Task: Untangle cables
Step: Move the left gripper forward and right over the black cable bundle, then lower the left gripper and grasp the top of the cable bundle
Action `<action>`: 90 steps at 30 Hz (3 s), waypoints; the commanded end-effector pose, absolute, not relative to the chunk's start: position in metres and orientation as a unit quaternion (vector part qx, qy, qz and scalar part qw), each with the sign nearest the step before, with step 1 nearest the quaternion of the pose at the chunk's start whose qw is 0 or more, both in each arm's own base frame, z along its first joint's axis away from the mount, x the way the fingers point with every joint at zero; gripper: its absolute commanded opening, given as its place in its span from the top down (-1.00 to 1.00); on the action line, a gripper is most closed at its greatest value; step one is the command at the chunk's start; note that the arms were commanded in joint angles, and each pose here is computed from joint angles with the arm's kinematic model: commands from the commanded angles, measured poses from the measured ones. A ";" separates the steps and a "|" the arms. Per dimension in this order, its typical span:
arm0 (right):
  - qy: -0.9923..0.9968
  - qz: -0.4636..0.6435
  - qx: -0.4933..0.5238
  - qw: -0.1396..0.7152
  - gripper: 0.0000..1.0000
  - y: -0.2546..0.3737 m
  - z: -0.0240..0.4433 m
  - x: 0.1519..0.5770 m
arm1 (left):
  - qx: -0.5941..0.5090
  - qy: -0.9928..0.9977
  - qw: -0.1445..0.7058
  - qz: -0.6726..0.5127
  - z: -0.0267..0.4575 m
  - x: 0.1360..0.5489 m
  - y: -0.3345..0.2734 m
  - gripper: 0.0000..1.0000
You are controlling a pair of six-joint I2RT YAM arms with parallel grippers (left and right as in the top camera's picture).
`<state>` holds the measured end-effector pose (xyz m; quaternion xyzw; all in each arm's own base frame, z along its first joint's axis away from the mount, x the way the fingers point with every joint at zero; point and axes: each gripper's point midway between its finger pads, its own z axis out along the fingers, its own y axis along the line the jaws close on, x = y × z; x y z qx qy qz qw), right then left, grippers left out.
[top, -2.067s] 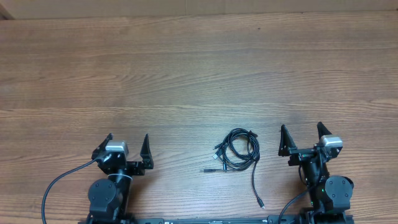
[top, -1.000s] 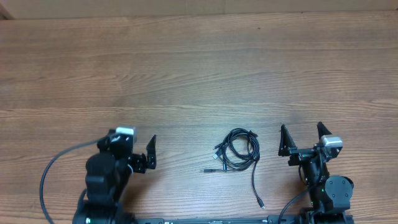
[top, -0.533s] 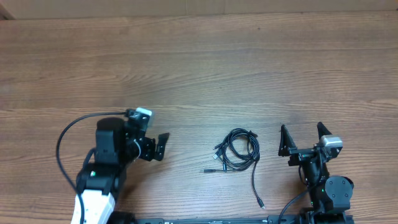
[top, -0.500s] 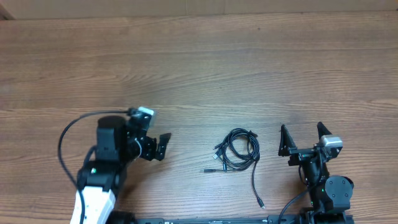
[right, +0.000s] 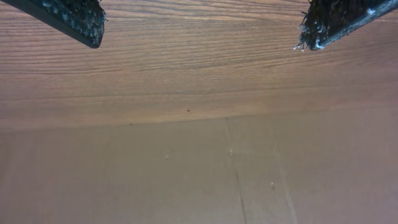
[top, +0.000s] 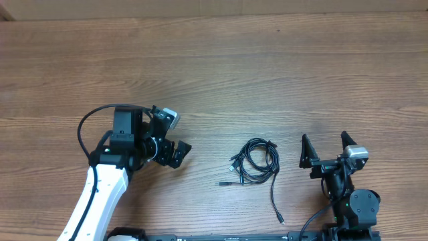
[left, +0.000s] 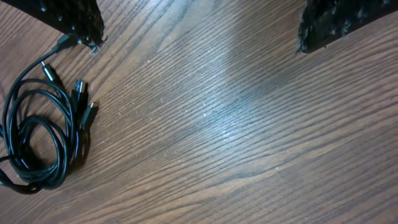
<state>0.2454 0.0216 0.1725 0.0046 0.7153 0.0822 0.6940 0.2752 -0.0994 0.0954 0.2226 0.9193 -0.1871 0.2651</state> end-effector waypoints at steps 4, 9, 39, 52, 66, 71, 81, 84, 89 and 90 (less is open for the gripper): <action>0.715 0.077 0.009 0.695 -1.00 0.019 0.170 0.246 | 0.263 0.911 0.269 -0.170 0.101 0.279 -0.114 -0.99; 0.715 0.077 0.009 0.695 -1.00 0.019 0.170 0.246 | 0.284 0.906 0.269 -0.161 0.101 0.276 -0.124 -0.99; 0.715 0.077 0.009 0.695 -1.00 0.019 0.170 0.246 | 0.314 0.891 0.261 -0.201 0.125 0.277 -0.168 -0.99; 0.715 0.077 0.009 0.695 -1.00 0.019 0.170 0.246 | 0.376 0.885 0.183 -0.204 0.109 0.289 -0.235 -0.99; 0.715 0.077 0.009 0.695 -1.00 0.019 0.170 0.246 | 0.382 0.899 0.137 -0.162 0.078 0.282 -0.272 -0.99; 0.715 0.077 0.009 0.695 -1.00 0.019 0.170 0.246 | 0.344 0.916 0.129 -0.159 0.066 0.287 -0.275 -0.99; 0.715 0.077 0.009 0.695 -1.00 0.019 0.170 0.246 | 0.294 0.938 0.116 -0.147 0.039 0.291 -0.283 -0.99; 0.715 0.077 0.009 0.695 -1.00 0.019 0.170 0.246 | 0.268 0.947 0.115 -0.133 0.033 0.292 -0.284 -1.00; 0.715 0.077 0.009 0.695 -1.00 0.019 0.170 0.246 | 0.281 0.946 0.127 -0.102 0.028 0.288 -0.289 -1.00; 0.715 0.077 0.009 0.695 -1.00 0.019 0.170 0.246 | 0.285 0.944 0.130 -0.104 0.029 0.287 -0.292 -0.99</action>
